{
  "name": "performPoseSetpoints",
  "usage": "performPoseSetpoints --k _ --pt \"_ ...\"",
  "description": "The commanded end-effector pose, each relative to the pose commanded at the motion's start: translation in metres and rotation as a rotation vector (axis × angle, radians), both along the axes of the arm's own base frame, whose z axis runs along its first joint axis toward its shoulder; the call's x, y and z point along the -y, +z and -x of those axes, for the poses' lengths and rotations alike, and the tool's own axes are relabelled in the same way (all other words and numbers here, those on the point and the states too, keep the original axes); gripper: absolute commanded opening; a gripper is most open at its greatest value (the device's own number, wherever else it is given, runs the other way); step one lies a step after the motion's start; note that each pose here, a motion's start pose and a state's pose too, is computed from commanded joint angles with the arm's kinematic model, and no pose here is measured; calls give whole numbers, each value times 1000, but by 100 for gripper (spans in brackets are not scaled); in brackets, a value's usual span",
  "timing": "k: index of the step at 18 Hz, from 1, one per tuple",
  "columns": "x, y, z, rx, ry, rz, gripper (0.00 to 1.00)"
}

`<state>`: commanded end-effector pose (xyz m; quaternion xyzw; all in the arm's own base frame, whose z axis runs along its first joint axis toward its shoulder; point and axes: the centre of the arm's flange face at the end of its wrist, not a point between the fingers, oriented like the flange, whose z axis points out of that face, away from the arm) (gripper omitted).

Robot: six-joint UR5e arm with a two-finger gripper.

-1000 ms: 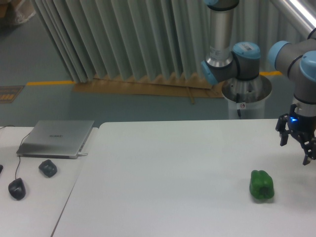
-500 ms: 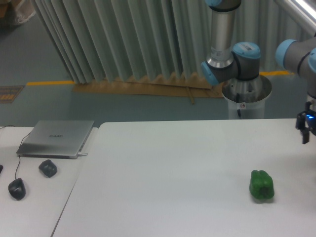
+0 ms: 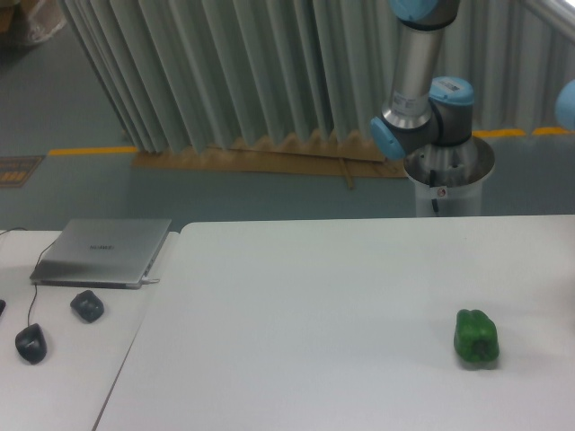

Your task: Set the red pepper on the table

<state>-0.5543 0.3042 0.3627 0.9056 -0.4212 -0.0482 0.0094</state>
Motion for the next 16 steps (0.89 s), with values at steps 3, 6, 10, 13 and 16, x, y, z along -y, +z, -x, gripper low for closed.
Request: performPoseSetpoints --k 3,6,10,13,16 --pt "57 -4 25 14 -24 -25 100" --pt "109 -10 45 24 90 -53 100" --pt "127 -29 60 66 301 -106 100" --pt "106 -56 59 184 604 -232 100" --pt "105 -58 64 181 578 -242 100"
